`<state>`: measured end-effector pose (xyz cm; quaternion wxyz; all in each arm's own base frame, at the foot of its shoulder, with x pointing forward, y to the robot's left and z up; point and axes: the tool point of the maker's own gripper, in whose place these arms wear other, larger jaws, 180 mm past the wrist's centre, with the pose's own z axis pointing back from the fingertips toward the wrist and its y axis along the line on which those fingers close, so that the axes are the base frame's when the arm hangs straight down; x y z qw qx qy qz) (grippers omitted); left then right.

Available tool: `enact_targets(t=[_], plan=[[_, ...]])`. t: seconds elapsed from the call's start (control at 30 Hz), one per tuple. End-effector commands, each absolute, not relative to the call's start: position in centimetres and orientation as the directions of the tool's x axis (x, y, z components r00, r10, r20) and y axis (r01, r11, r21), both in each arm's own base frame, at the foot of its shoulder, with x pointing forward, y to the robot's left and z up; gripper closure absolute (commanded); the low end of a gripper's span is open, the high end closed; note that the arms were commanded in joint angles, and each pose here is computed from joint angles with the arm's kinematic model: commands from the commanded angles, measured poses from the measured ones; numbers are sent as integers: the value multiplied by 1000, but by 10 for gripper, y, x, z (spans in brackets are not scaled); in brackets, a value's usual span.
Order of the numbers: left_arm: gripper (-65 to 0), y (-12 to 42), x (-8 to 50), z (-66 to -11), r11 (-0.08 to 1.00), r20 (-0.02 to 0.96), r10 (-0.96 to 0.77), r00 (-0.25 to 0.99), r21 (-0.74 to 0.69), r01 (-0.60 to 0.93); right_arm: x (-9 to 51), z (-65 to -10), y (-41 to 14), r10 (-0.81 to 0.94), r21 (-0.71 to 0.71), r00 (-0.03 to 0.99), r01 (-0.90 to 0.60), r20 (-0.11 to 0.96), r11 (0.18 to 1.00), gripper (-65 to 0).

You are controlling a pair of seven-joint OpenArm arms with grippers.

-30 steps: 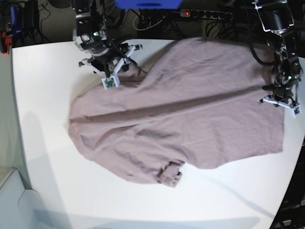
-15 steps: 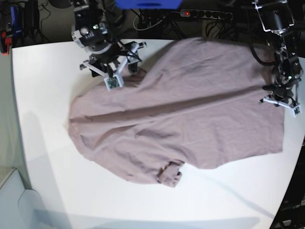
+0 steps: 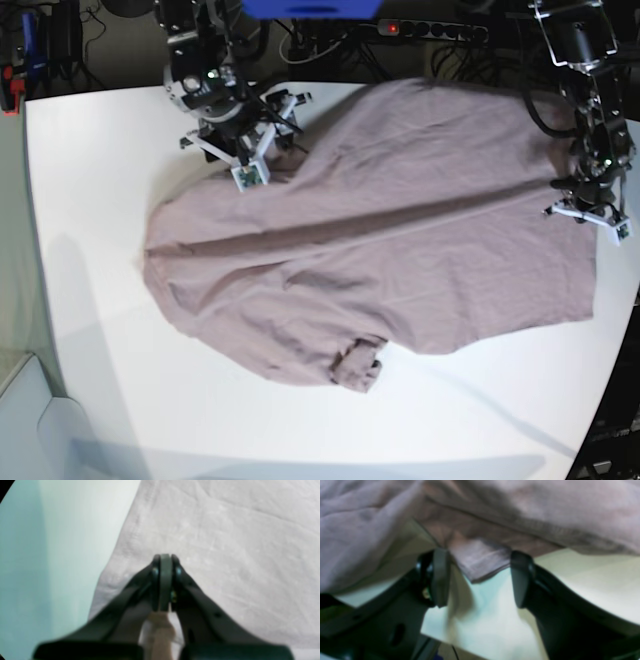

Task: Layout the t-shirt on the table in an organized manner, then fold the t-shirt properly
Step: 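Grasp the shirt edge near the right gripper and pull it outward, then pull the shirt edges apart with both grippers to smooth it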

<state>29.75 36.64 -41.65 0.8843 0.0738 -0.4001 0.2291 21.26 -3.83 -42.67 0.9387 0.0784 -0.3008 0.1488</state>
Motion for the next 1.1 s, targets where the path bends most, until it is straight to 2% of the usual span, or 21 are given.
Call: enact_targets(t=[0.0, 0.13, 0.17, 0.5, 0.9, 1.07], plan=[[-4, 375, 307, -401, 887, 774, 322, 544, -45, -460, 216, -425, -37, 227, 61, 770, -326, 596, 944, -271], [-4, 375, 307, -401, 887, 774, 322, 544, -45, -460, 209, -438, -39, 237, 64, 794, -326, 560, 943, -29], [-4, 375, 307, -401, 887, 774, 322, 544, -45, -460, 207, -438, -40, 239, 62, 795, -327, 557, 943, 0], [-4, 377, 303, -412, 879, 756, 341, 559, -47, -474, 192, -375, -45, 216, 41, 713, -325, 667, 945, 0], [-4, 378, 317, -409, 873, 760, 360, 542, -69, -482, 157, -394, -76, 312, -26, 749, -367, 584, 930, 0], [-4, 380, 328, -400, 873, 775, 357, 522, -78, -481, 166, -392, -124, 277, -107, 770, -264, 574, 958, 0]])
